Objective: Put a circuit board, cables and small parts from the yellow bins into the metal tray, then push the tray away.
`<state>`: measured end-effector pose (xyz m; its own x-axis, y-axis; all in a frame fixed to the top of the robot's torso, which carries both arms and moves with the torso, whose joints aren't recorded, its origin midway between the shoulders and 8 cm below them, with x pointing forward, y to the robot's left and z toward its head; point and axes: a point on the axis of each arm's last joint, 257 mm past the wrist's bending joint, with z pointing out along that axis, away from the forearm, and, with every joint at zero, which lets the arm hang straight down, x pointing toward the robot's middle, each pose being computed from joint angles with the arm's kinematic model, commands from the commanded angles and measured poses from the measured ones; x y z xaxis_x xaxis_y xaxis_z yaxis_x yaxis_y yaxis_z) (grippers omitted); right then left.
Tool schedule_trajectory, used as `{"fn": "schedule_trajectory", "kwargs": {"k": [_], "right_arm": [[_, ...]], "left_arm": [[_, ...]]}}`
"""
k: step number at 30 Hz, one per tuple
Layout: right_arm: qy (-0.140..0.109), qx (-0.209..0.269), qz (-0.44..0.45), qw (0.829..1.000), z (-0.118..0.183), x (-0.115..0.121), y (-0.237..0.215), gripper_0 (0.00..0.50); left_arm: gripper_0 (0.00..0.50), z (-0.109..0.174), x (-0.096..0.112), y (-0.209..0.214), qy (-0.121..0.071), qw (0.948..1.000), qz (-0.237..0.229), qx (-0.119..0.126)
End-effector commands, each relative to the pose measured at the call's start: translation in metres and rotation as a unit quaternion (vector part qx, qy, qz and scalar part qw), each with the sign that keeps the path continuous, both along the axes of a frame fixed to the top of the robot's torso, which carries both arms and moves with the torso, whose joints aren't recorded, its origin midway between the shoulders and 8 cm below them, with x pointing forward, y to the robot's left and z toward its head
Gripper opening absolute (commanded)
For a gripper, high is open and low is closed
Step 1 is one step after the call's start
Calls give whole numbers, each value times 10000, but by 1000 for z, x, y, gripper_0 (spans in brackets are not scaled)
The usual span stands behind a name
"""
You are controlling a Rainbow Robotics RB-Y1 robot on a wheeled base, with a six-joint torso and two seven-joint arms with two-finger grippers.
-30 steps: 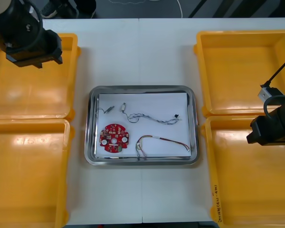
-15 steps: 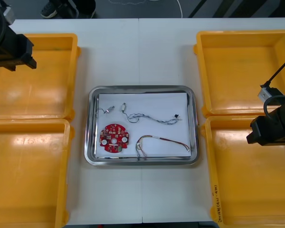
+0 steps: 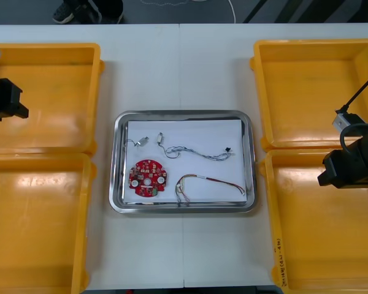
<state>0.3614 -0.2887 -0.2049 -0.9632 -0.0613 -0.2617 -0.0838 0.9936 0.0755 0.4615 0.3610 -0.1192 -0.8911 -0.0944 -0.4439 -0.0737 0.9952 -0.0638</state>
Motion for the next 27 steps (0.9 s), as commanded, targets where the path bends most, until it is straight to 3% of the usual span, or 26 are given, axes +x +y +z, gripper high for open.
{"fn": "schedule_trajectory", "kwargs": {"k": [1,10,16,27], "right_arm": [[-140,-98,-60,9998,13,0,-12,500],[-197,-269,766,9965,14,-2,-8,500],[-256,-297,1664,9853,19,-3,5,500],[-437,-603,3317,9404,31,3,48,500]], "left_arm": [[500,7,-20,24,-149,9983,-340,457],[500,-5,-44,35,-132,9973,-436,569],[500,-13,-60,43,-91,9967,-486,645],[500,-29,-87,51,50,9944,-631,847]]}}
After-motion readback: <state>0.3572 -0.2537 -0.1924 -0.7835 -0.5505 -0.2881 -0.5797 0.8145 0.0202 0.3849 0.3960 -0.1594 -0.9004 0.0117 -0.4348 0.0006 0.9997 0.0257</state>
